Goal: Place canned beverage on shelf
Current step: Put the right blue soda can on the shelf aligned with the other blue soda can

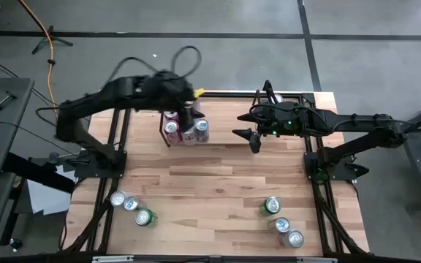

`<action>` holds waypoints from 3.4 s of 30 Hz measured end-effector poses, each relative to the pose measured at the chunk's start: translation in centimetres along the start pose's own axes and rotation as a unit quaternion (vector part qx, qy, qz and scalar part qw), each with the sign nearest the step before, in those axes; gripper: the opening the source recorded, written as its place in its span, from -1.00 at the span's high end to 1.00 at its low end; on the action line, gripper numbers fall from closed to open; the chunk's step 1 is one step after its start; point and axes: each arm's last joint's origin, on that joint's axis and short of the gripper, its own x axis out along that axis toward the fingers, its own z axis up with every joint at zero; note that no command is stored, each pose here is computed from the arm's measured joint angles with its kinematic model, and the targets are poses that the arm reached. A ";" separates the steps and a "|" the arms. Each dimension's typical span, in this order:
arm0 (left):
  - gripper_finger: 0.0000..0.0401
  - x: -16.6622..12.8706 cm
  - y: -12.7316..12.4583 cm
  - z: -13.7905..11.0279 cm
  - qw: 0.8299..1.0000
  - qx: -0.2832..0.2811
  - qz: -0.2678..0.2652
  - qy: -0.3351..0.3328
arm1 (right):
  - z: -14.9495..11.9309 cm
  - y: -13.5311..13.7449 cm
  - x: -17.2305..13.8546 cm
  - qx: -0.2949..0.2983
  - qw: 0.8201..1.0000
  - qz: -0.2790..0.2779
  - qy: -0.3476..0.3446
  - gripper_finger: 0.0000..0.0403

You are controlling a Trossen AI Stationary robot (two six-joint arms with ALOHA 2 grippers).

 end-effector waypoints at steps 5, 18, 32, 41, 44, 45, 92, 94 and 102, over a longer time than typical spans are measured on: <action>0.21 -3.8 -0.9 -2.4 0.993 -0.002 -0.040 -0.110 | 0.0 0.0 0.0 0.000 1.000 0.007 0.003 -0.26; 0.55 -6.4 -2.9 -11.4 0.930 -0.129 -0.159 -0.304 | 0.1 0.1 0.0 0.012 1.000 0.011 -0.002 -0.26; 0.62 -6.5 -2.6 -11.9 0.923 -0.095 -0.127 -0.351 | 0.4 0.6 -0.1 0.053 0.995 0.081 -0.006 -0.26; 0.62 -6.5 -2.6 -12.0 0.924 -0.092 -0.126 -0.350 | -2.3 3.7 -1.3 0.256 0.912 0.238 0.217 -0.26; 0.62 -6.5 -2.6 -12.0 0.925 -0.083 -0.123 -0.351 | -4.6 5.8 -2.7 0.304 0.868 0.204 0.334 -0.26; 0.62 -6.5 -2.6 -12.0 0.925 -0.080 -0.121 -0.351 | -5.4 6.4 -3.3 0.319 0.851 0.186 0.373 -0.26; 0.62 -6.5 -2.6 -12.0 0.927 -0.076 -0.121 -0.348 | -18.1 16.6 -4.5 0.421 0.689 -0.211 0.551 -0.27; 0.62 -6.4 -2.6 -12.0 0.927 -0.076 -0.121 -0.348 | -18.2 16.5 -4.5 0.417 0.689 -0.216 0.552 -0.27; 0.62 -6.5 -2.6 -12.0 0.927 -0.076 -0.121 -0.348 | -18.3 15.8 -4.4 0.392 0.697 -0.232 0.555 -0.22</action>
